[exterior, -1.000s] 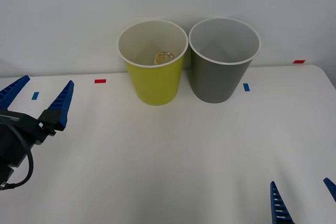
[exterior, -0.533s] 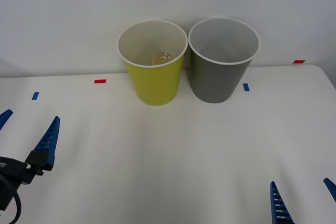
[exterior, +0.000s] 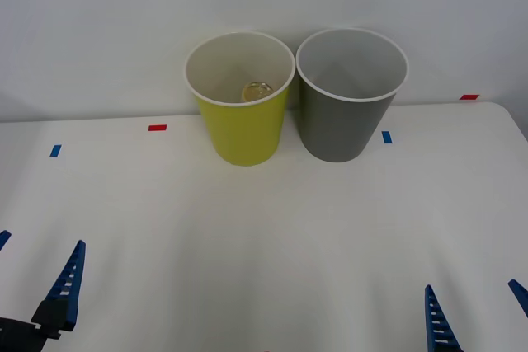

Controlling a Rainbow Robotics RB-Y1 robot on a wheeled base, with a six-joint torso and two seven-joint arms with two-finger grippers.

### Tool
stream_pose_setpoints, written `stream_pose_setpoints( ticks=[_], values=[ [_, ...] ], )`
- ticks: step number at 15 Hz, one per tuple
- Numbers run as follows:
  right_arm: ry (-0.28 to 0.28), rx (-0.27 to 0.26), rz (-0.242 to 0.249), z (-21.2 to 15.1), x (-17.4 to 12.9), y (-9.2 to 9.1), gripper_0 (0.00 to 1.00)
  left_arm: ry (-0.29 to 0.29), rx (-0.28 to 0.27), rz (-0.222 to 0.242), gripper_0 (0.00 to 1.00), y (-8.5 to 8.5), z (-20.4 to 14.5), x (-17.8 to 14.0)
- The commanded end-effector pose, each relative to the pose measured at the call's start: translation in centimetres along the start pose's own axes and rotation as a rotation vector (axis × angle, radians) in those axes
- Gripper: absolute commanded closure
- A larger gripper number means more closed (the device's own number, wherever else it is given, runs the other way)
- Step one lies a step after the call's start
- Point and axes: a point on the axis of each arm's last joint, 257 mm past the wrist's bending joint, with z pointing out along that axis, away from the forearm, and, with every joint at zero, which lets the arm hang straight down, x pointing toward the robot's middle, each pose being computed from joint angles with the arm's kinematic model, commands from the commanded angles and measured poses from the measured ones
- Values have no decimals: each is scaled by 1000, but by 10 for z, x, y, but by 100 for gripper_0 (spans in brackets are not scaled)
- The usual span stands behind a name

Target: Put cans in the gray bin and PET bottles in the light green bin.

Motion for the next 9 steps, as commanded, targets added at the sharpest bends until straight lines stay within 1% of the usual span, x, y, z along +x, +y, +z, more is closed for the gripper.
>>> stream_pose_setpoints(
  ticks=[1, 3, 5, 7, 8, 9],
  values=[
    [0, 0, 0, 0, 0, 0, 0, 18, -76, 38, 0, 19, -18, 5],
    [0, 0, 0, 0, 0, 0, 0, 18, -100, 71, 0, 22, -29, 6],
    [0, 0, 0, 0, 0, 0, 0, 53, -113, 60, 0, 20, -48, 14],
    [0, 0, 0, 0, 0, 0, 0, 74, -118, 47, 0, 18, -60, 18],
    [0, 0, 0, 0, 0, 0, 0, 81, -117, 44, 0, 17, -65, 21],
    [0, 0, 0, 0, 0, 0, 0, 74, -113, 46, 0, 16, -70, 24]
  ],
)
